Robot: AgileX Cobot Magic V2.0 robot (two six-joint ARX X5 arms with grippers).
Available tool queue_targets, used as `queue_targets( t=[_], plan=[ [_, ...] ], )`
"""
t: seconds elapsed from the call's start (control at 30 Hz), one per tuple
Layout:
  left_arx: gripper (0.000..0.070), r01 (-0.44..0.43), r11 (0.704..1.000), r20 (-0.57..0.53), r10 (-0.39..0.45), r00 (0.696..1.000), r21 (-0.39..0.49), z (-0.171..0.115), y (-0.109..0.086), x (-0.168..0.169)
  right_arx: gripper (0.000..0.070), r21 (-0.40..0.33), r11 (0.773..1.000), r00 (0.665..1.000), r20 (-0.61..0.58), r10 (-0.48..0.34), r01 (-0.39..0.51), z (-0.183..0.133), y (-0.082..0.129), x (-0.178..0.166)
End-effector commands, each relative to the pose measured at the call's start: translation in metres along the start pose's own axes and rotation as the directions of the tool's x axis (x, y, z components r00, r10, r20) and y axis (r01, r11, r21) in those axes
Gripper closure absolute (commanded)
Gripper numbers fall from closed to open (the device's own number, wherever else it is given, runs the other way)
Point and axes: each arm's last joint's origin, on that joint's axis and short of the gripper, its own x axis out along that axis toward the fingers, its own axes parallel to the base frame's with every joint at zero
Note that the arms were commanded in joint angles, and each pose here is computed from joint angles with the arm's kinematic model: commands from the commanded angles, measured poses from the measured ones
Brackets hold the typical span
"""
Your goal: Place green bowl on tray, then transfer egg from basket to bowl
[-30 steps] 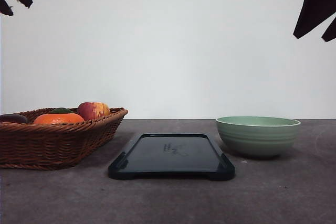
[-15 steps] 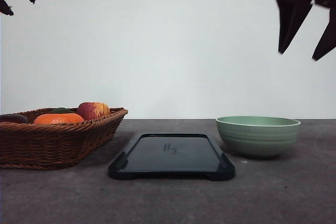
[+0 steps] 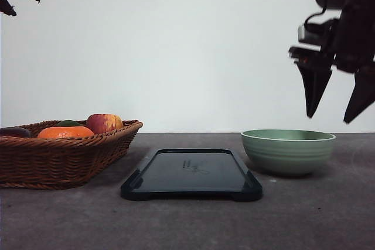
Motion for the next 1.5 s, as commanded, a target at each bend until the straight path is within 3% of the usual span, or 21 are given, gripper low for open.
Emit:
queue_targets(
  t=[0.0, 0.17, 0.4, 0.47, 0.7, 0.93, 1.07, 1.23, 1.47],
  plan=[
    [0.0378, 0.007, 1.000, 0.023, -0.007, 1.000, 0.006, 0.007, -0.001, -0.002, 0.0296, -0.007, 1.000, 1.000, -0.002, 0.013, -0.013, 0.007, -0.001, 0.008],
    [0.0378, 0.007, 1.000, 0.017, -0.007, 1.000, 0.004, 0.007, -0.001, 0.000, 0.0337, 0.014, 1.000, 0.998, -0.058, 0.020, -0.019, 0.008, -0.008, 0.029],
    [0.0379, 0.006, 1.000, 0.002, -0.006, 1.000, 0.000, 0.007, 0.000, 0.004, 0.0654, 0.014, 1.000, 0.996, -0.085, 0.020, -0.019, 0.007, -0.009, 0.039],
    [0.0378, 0.006, 1.000, 0.000, -0.006, 1.000, -0.001, 0.007, 0.001, 0.005, 0.0696, 0.016, 0.999, 0.995, -0.092, 0.029, -0.027, 0.007, -0.009, 0.038],
    [0.0379, 0.005, 1.000, -0.002, -0.005, 1.000, -0.002, 0.007, 0.001, 0.006, 0.0697, 0.002, 1.000, 0.990, -0.138, 0.023, -0.023, 0.014, -0.005, 0.021],
    [0.0379, 0.005, 1.000, -0.008, -0.005, 1.000, -0.004, 0.006, 0.001, 0.006, 0.0697, -0.085, 0.996, 0.991, -0.132, 0.018, -0.030, 0.037, 0.017, -0.024],
    [0.0379, 0.005, 1.000, -0.012, -0.005, 1.000, -0.004, 0.006, 0.001, 0.006, 0.0697, -0.151, 0.988, 0.995, -0.104, 0.002, -0.018, 0.046, 0.038, -0.050],
    [0.0379, 0.005, 1.000, -0.010, -0.005, 1.000, -0.004, 0.006, 0.001, 0.006, 0.0697, -0.248, 0.967, 0.998, -0.051, 0.044, -0.055, 0.050, 0.075, -0.066],
    [0.0379, 0.005, 1.000, -0.011, -0.005, 1.000, -0.004, 0.006, 0.001, 0.006, 0.0697, -0.341, 0.935, 0.993, -0.097, 0.071, -0.100, 0.055, 0.120, -0.042]
  ],
)
